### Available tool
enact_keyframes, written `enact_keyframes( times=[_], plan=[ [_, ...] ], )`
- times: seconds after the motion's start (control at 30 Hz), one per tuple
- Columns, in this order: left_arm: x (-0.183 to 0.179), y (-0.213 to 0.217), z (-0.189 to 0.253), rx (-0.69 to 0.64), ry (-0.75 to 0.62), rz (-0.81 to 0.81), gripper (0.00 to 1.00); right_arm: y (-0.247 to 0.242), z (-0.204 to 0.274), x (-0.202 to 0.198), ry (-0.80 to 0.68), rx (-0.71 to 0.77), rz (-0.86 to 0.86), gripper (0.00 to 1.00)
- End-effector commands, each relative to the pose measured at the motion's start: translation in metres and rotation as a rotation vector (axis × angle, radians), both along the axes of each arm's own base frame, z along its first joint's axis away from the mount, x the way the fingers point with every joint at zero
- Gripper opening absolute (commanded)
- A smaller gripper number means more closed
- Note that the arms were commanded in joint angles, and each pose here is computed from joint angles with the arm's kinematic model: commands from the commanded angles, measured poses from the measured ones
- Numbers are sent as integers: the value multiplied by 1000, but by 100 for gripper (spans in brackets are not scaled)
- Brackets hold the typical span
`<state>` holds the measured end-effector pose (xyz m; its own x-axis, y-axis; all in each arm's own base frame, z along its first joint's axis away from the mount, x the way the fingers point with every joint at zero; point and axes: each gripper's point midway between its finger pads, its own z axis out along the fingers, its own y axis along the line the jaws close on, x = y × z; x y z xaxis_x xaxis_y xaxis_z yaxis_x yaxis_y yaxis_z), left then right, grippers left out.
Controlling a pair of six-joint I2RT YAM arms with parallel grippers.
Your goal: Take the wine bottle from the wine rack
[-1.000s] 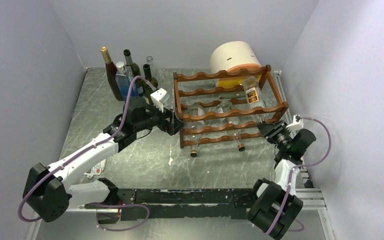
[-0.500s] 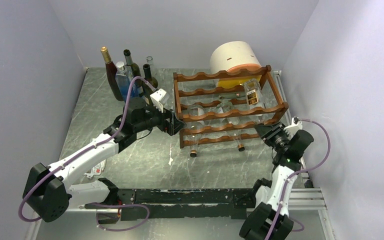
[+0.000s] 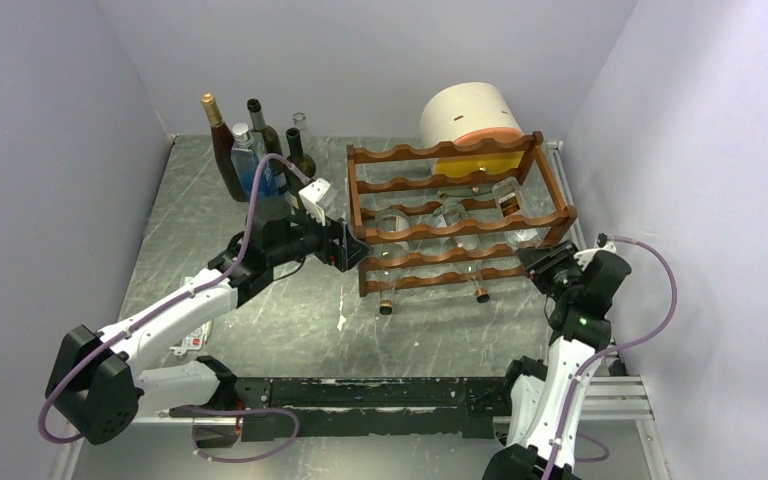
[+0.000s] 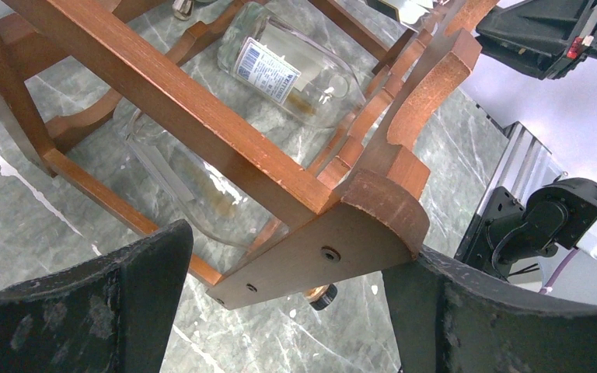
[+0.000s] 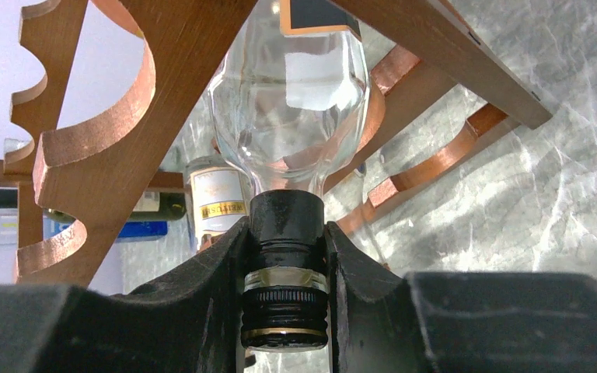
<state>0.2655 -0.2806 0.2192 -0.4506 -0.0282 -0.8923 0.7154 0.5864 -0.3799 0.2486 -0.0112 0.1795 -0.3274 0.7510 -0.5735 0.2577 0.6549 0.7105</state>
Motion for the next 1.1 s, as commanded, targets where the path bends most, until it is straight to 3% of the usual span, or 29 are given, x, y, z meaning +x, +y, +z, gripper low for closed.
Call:
enact_keyframes(
  times=[0.0, 0.2, 0.53, 0.8, 1.07],
  plan=[
    [2, 1, 11, -48, -30, 11, 92, 10, -24, -23, 155, 31, 3, 0],
    [2, -3, 8, -65, -13, -1, 92, 17, -12, -29, 238, 85, -12, 0],
    [3, -2, 4, -62, -6, 7, 92, -2, -10, -60, 450, 91, -269, 0],
    [5, 0, 5, -65, -11, 13, 92, 10, 30, -65, 351, -17, -133, 0],
    [6, 3, 7, -63, -14, 30, 91, 44, 36, -53, 104, -118, 147, 0]
  ],
)
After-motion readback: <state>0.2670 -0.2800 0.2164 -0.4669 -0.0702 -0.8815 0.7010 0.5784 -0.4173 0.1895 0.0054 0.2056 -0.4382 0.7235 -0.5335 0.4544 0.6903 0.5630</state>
